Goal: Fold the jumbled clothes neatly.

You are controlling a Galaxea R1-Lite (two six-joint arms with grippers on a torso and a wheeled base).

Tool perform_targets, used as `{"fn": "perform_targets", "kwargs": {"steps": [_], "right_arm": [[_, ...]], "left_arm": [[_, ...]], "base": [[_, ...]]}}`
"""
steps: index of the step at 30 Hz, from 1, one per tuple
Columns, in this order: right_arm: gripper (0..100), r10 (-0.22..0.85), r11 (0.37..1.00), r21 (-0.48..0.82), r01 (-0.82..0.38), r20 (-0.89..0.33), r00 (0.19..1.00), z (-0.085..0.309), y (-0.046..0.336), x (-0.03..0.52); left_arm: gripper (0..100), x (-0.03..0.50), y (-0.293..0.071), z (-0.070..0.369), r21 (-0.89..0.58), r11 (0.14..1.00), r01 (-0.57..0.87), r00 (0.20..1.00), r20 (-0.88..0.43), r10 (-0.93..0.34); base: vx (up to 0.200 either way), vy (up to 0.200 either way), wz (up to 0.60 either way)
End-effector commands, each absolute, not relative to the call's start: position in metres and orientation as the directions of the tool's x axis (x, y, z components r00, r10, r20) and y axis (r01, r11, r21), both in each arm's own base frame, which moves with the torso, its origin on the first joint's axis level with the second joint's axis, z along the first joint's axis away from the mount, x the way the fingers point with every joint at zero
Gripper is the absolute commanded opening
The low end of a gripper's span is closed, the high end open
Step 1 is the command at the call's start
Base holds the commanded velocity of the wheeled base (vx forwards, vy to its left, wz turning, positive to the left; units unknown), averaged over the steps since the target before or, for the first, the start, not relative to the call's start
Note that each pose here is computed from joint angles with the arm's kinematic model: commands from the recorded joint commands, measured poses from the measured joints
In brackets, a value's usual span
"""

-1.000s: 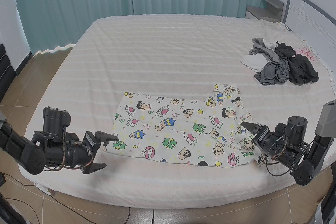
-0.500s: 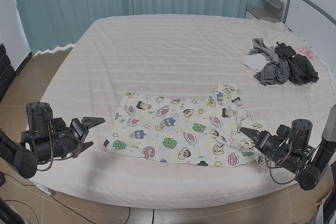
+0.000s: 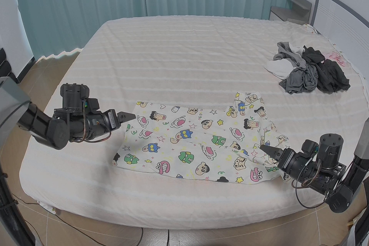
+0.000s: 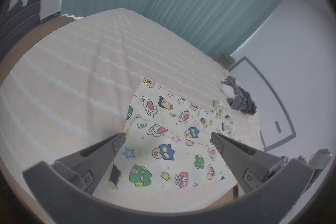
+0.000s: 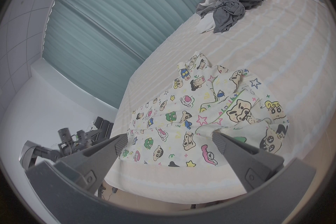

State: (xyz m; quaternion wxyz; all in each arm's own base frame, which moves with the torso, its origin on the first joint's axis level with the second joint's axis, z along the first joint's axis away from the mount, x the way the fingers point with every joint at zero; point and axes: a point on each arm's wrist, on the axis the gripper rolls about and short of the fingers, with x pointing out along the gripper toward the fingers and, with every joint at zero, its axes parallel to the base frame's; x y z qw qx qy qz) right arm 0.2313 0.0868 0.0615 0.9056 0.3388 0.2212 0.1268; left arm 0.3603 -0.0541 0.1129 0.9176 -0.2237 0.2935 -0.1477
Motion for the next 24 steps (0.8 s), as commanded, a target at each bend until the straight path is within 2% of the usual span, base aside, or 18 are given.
{"fn": "perform_targets", "kwargs": {"steps": [1, 16, 24], "right_arm": [[100, 0.399, 0.745, 0.660, -0.094, -0.328, 0.856, 0.060, 0.091, 0.226], [100, 0.406, 0.753, 0.651, -0.098, -0.342, 0.847, 0.057, 0.093, 0.224], [100, 0.403, 0.756, 0.649, -0.089, -0.354, 0.844, 0.054, 0.093, 0.224]], "left_arm": [[100, 0.407, -0.062, 0.064, -0.421, 0.892, 0.163, 0.702, -0.587, -0.405], [100, 0.421, -0.054, 0.046, -0.404, 0.896, 0.186, 0.691, -0.595, -0.412], [100, 0.421, -0.055, 0.043, -0.436, 0.873, 0.218, 0.668, -0.586, -0.459]], "base": [[0.000, 0.000, 0.00], [0.000, 0.000, 0.00], [0.000, 0.000, 0.00]]}}
